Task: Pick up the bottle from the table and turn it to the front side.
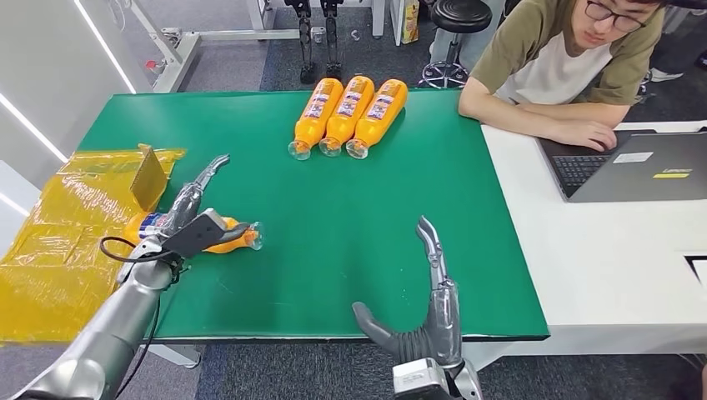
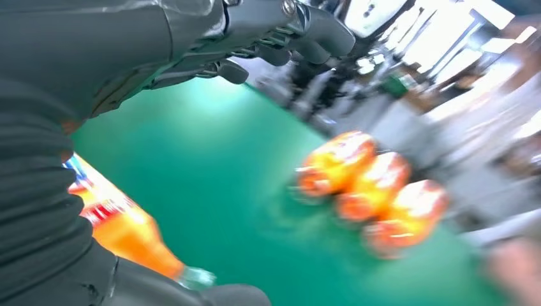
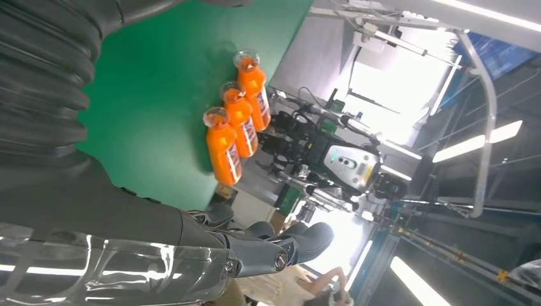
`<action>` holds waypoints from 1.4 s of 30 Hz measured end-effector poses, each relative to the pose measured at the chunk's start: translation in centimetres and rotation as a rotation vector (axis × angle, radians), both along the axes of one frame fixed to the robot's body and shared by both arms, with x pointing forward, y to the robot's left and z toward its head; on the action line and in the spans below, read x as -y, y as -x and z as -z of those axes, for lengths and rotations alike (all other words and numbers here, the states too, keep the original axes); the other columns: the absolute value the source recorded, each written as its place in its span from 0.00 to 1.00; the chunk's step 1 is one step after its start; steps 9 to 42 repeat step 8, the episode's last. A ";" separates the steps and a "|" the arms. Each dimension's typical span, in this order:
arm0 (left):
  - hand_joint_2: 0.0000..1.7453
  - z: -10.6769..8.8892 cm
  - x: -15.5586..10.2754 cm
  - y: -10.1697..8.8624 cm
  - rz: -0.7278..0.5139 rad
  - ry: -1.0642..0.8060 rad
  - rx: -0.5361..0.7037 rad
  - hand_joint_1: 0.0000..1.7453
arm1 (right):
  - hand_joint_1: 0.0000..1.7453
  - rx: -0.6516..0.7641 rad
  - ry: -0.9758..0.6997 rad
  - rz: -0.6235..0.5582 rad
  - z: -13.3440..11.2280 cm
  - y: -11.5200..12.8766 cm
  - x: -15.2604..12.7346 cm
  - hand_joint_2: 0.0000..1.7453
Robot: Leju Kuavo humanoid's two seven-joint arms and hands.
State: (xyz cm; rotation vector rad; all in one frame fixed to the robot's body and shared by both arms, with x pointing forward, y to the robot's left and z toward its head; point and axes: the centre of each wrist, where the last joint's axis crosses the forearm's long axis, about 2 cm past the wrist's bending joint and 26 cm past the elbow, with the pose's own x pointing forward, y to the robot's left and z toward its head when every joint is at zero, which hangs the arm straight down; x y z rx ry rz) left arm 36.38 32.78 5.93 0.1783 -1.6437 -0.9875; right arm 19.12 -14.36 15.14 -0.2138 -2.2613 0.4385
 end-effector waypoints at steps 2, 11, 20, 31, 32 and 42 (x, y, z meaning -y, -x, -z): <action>1.00 0.2 0.7 1.2 -0.019 0.130 0.036 0.00 | 0.00 -0.012 -0.004 0.006 0.2 0.2 0.2 1.00; 1.00 -1.0 5.4 4.4 -0.132 0.461 0.114 0.00 | 0.00 -0.021 -0.019 0.033 0.6 0.5 0.5 1.00; 1.00 -1.0 5.4 4.4 -0.132 0.461 0.114 0.00 | 0.00 -0.021 -0.019 0.033 0.6 0.5 0.5 1.00; 1.00 -1.0 5.4 4.4 -0.132 0.461 0.114 0.00 | 0.00 -0.021 -0.019 0.033 0.6 0.5 0.5 1.00; 1.00 -1.0 5.4 4.4 -0.132 0.461 0.114 0.00 | 0.00 -0.021 -0.019 0.033 0.6 0.5 0.5 1.00; 1.00 -1.0 5.4 4.4 -0.132 0.461 0.114 0.00 | 0.00 -0.021 -0.019 0.033 0.6 0.5 0.5 1.00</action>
